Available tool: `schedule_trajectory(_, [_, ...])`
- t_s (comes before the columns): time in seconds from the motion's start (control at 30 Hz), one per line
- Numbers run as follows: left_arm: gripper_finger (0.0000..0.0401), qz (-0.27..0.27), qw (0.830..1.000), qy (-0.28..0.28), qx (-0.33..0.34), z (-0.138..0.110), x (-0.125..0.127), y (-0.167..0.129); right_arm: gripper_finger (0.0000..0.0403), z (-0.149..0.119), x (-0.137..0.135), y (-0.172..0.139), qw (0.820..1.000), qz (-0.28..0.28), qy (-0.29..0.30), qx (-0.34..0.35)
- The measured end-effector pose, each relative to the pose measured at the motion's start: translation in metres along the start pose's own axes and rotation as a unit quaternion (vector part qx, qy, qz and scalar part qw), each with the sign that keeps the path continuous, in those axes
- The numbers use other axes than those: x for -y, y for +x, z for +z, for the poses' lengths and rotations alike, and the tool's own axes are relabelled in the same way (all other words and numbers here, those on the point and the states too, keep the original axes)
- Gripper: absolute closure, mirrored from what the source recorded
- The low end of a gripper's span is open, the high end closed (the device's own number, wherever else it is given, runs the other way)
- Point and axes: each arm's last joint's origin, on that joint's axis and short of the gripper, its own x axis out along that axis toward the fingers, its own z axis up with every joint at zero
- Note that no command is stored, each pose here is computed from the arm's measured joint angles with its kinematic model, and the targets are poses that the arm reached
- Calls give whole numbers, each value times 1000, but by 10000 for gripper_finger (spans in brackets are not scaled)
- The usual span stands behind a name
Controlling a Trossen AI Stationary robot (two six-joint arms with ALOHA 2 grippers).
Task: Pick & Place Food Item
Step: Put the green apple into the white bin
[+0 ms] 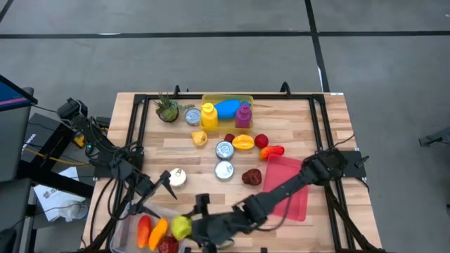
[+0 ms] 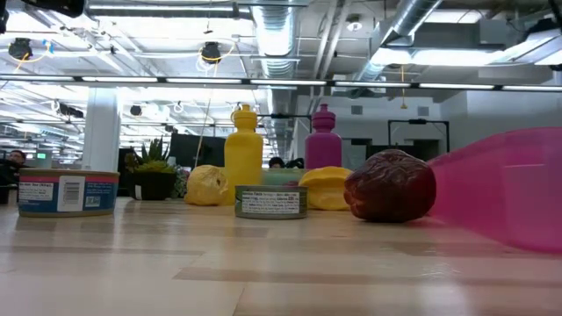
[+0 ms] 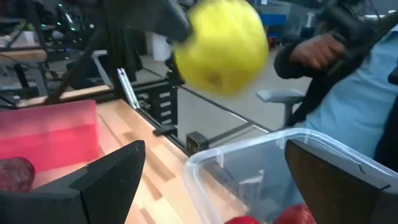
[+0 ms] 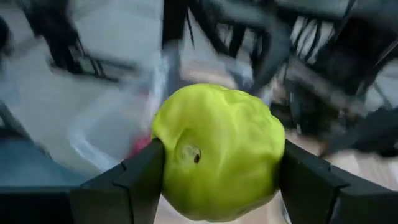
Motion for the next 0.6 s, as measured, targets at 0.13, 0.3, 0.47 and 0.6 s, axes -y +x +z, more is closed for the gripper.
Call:
schedule_trajectory(0.13, [23, 26, 1000, 12, 13, 3, -2, -1, 153, -22, 15, 34, 999, 38, 3, -27])
schedule_trajectory(0.3, [23, 54, 998, 13, 29, 7, -4, -5, 154, -35, 27, 54, 997, 63, -2, -36])
schedule_trajectory(0.47, [23, 54, 998, 12, 36, 10, -4, -9, 122, -36, 39, 57, 997, 67, 6, -45])
schedule_trajectory(0.6, [31, 54, 998, 14, 28, 9, -4, -9, 36, -37, 43, 59, 996, 69, 8, -47])
